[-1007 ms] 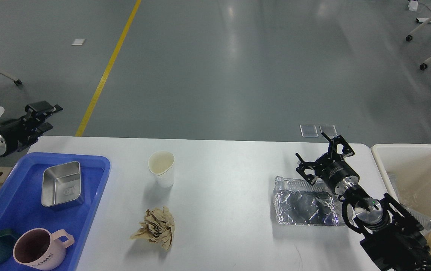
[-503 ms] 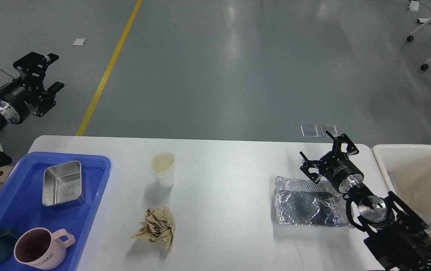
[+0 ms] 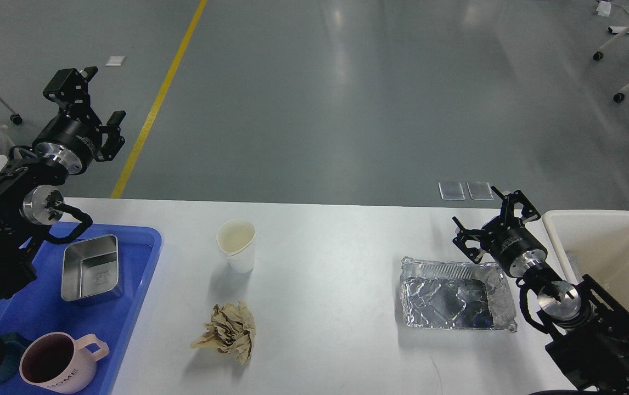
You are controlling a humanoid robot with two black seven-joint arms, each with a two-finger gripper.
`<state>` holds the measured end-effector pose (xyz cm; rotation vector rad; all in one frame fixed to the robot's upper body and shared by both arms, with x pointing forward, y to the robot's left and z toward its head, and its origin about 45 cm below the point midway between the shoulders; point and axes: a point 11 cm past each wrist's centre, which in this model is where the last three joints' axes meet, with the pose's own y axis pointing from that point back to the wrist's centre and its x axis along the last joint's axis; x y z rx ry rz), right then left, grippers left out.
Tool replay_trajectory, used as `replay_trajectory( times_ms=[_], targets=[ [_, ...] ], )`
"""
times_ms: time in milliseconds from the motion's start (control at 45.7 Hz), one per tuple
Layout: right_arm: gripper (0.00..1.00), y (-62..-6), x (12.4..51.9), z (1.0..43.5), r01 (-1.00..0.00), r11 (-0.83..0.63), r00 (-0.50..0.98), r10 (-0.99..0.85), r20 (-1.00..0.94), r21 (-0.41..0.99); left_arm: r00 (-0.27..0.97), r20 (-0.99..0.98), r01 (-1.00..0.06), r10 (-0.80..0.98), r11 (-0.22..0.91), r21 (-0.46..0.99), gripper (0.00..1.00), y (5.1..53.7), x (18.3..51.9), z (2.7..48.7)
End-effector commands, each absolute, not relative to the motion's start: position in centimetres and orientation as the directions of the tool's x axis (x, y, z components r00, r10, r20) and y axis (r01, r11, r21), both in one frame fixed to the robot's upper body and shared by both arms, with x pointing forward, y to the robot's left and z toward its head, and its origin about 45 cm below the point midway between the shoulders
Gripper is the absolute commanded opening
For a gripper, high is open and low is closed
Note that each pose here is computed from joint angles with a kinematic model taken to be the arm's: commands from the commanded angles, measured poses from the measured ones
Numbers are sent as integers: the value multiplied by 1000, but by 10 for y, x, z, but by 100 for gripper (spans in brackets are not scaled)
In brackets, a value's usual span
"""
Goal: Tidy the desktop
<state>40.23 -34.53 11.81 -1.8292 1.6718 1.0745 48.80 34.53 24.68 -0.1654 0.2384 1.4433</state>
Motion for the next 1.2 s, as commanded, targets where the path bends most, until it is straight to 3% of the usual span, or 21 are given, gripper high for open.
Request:
replay_trajectory(
  times_ms=[0, 131, 285, 438, 1182],
  targets=[
    [100, -353, 403, 122, -969, -167, -32, -641, -767, 180, 103, -355, -994, 929, 105, -12, 95, 334, 491, 250],
    [100, -360, 407, 129, -973, -156, -27, -650, -760, 167, 38, -637, -988, 770, -66, -140, 96, 348, 484, 249],
    [100, -364, 411, 138, -976, -159, -7, -658, -753, 148, 215, -707, -970, 673, 61, -236, 96, 327, 477, 248],
    [100, -366, 414, 141, -978, -150, -11, -661, -750, 146, 189, -754, -981, 630, 81, -178, 97, 322, 465, 221],
    [100, -384, 413, 148, -982, -122, -16, -703, -711, 143, 214, -755, -975, 620, 90, -202, 97, 330, 455, 218]
  ],
)
